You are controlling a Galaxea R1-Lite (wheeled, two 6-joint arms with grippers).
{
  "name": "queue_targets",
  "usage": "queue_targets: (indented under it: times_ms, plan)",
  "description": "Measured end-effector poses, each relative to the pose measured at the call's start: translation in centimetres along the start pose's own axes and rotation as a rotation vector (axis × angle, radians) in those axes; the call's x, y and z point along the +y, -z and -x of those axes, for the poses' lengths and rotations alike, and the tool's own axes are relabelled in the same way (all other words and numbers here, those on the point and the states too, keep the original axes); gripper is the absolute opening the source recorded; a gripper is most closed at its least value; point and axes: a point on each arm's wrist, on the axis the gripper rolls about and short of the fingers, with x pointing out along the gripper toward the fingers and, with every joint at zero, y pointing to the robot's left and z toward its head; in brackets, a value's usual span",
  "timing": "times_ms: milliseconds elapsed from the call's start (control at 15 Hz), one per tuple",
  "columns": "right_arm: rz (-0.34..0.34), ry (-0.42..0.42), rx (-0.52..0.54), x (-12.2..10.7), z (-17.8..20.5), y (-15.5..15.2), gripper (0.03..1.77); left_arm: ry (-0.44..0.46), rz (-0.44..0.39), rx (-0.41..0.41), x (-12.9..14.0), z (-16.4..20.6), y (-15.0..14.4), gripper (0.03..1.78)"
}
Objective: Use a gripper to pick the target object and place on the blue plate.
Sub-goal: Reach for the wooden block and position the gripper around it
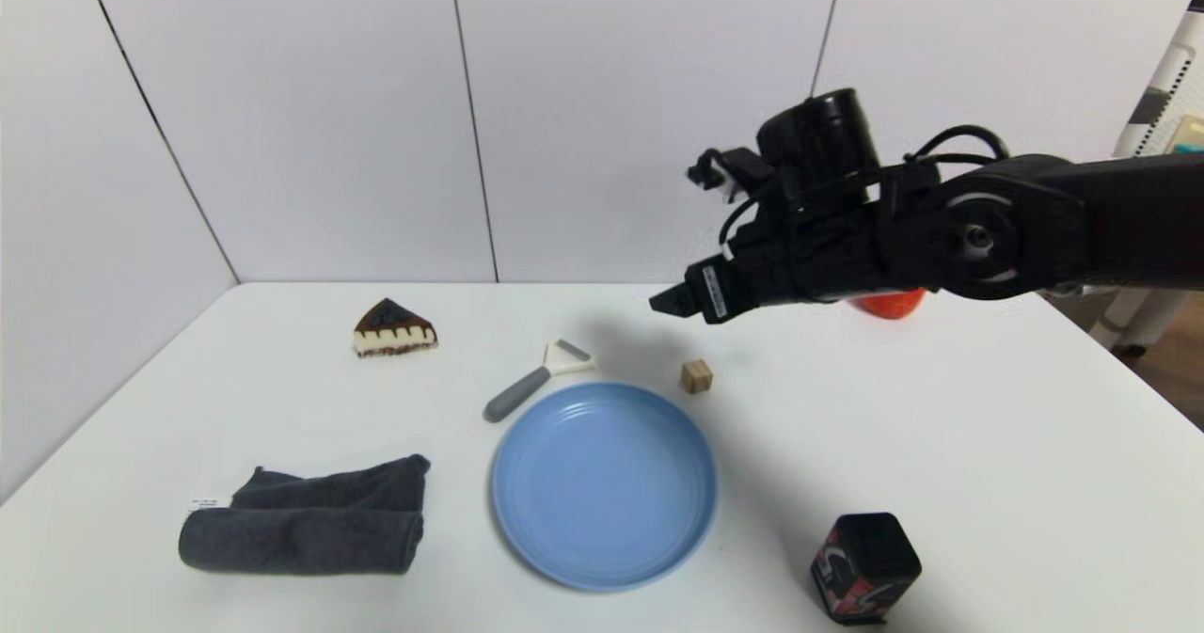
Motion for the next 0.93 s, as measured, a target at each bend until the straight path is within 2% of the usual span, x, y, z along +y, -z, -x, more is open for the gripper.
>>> queue_targets:
  times_ms: [267, 467, 933]
  plan:
    - [0.011, 0.064, 0.111, 0.2, -2.6, 1.1, 1.70, 0.000, 0.000, 0.000, 0.0, 0.0, 0.0, 1.69]
    - [0.019, 0.065, 0.202, 0.3, -3.4, 2.2, 1.70, 0.000, 0.000, 0.000, 0.0, 0.0, 0.0, 1.69]
    - [-0.021, 0.069, 0.254, 0.5, -5.6, 3.4, 1.70, 0.000, 0.000, 0.000, 0.0, 0.0, 0.0, 1.69]
